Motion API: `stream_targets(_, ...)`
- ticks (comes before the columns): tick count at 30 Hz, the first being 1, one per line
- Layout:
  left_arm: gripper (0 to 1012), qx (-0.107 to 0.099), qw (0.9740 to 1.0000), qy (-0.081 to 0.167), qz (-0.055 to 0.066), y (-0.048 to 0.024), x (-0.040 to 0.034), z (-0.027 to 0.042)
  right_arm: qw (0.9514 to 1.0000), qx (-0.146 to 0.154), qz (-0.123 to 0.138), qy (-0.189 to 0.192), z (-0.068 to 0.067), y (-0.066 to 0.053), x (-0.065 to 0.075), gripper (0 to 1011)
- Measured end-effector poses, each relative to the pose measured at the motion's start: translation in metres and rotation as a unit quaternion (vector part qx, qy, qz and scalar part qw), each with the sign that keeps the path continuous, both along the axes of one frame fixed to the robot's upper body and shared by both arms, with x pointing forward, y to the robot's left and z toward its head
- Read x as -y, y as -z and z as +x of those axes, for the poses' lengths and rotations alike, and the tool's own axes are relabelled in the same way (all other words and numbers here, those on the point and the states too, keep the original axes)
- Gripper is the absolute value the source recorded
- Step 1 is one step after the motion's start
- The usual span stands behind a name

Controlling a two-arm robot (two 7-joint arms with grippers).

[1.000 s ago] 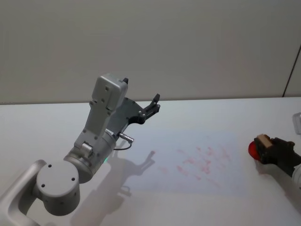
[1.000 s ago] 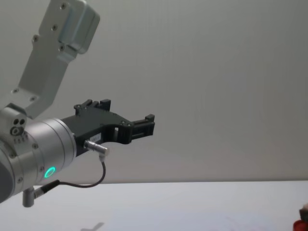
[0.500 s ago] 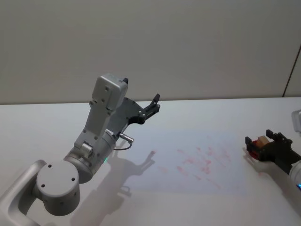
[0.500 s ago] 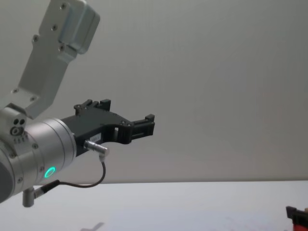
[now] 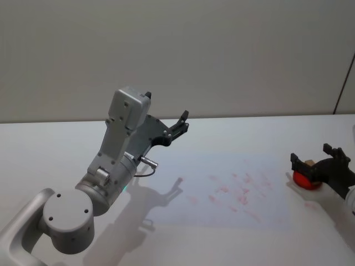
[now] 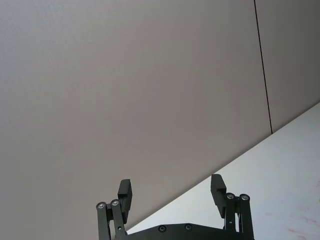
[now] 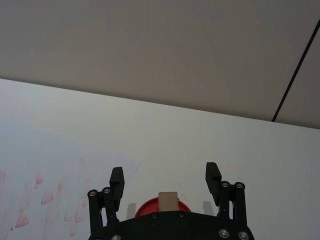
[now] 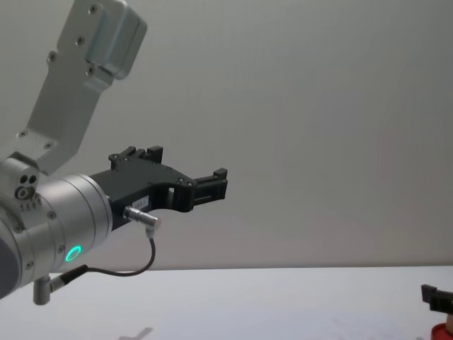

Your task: Use the one hand to pick up the stamp and affix it onto the A4 paper.

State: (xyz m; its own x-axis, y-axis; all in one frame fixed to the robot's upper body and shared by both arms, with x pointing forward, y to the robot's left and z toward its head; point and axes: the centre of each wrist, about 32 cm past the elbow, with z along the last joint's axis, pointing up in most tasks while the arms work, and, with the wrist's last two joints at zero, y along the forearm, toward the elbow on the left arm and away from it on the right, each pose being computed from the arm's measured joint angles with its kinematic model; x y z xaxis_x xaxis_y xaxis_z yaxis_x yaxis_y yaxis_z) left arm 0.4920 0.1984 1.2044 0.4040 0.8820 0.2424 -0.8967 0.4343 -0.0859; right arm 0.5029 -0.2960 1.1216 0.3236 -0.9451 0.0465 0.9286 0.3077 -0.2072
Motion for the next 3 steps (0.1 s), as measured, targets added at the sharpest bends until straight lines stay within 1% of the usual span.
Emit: stream_targets(3,1001,0.0,1.0,0.0,0.0,0.0,0.0,0.0,1.0,0.002,0.001,0.002,-0.0002,-0.0009,0.0004,1001)
